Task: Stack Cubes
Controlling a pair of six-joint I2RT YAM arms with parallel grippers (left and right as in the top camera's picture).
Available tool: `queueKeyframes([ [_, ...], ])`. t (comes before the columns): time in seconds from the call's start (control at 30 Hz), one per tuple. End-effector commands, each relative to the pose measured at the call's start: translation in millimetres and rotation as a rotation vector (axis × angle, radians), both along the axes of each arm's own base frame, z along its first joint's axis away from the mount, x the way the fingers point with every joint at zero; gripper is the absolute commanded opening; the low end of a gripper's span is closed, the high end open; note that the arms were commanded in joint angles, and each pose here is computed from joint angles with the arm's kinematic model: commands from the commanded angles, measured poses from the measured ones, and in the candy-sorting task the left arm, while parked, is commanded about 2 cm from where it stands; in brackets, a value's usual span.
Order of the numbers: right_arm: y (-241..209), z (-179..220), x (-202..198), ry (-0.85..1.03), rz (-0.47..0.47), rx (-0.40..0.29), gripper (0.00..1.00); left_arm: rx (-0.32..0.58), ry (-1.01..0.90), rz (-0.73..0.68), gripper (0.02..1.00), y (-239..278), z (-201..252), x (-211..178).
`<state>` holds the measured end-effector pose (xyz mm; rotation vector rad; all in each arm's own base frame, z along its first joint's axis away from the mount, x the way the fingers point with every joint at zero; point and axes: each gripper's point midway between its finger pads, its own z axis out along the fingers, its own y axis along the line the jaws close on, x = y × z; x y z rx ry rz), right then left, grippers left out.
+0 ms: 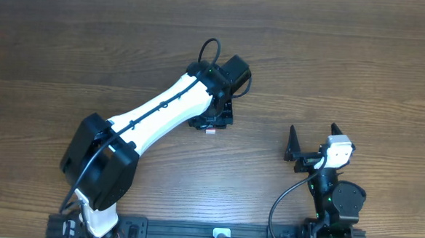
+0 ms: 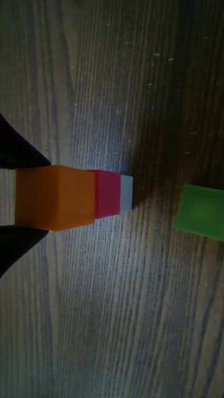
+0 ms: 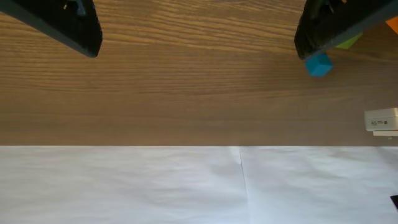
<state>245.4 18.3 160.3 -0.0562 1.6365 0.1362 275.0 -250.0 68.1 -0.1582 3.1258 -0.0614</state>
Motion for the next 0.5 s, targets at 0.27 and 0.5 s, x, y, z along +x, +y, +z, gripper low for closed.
queueKeyframes([
  [0.27, -0.5, -2.2, -0.1, 0.003, 0.0, -0.008, 0.993, 0.019, 0.029, -0.007, 0.169, 3.9, -9.9, -2.9],
  [0.5, -0.5, -2.2, -0.1, 0.003, 0.0, -0.008, 0.993, 0.02, 0.029, -0.007, 0.174, 3.9, -10.0, -3.0],
])
